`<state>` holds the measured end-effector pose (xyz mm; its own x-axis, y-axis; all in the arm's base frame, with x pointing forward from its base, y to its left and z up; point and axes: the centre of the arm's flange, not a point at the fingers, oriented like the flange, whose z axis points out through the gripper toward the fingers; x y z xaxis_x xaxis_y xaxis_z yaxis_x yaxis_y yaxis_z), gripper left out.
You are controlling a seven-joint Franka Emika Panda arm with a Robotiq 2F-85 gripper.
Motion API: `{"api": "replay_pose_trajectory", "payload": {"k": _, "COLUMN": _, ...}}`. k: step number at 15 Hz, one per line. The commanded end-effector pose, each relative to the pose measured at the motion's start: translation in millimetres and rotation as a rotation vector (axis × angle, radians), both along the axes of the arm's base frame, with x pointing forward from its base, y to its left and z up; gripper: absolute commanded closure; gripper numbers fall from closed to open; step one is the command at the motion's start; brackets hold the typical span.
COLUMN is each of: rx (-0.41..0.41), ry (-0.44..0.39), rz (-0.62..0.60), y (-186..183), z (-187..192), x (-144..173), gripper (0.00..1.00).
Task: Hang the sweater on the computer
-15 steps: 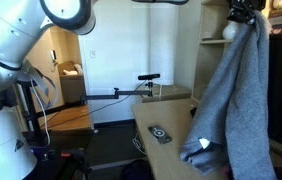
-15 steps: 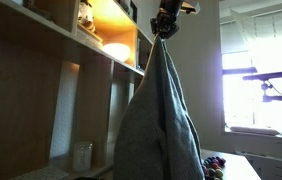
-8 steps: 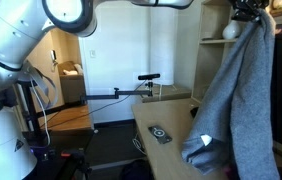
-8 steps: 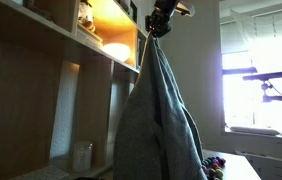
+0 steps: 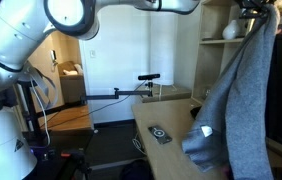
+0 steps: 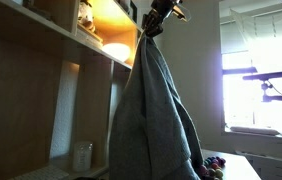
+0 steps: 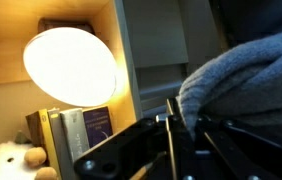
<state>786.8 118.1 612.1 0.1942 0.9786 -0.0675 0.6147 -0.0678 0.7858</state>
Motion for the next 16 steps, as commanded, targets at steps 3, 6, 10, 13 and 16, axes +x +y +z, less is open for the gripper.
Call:
{"api": "replay_pose_trajectory", "payload": {"k": 3, "rx": 0.065, "ry": -0.075, "rz": -0.161, "y": -9.5, "z": 9.7, "x": 16.2, "gripper": 0.97}}
{"api": "replay_pose_trajectory", "payload": {"k": 6, "rx": 0.095, "ry": -0.117, "rz": -0.243, "y": -16.7, "z": 18.9, "x": 20.9, "gripper": 0.97}}
{"api": "replay_pose_trajectory", "payload": {"k": 10, "rx": 0.076, "ry": -0.173, "rz": -0.345, "y": -24.6, "z": 26.9, "x": 26.9, "gripper": 0.97}}
{"api": "replay_pose_trajectory", "payload": {"k": 13, "rx": 0.065, "ry": -0.211, "rz": -0.412, "y": -32.1, "z": 35.8, "x": 27.7, "gripper": 0.97}}
{"api": "replay_pose_trajectory", "payload": {"k": 16, "rx": 0.071, "ry": -0.241, "rz": -0.486, "y": -41.0, "z": 48.8, "x": 27.2, "gripper": 0.97}}
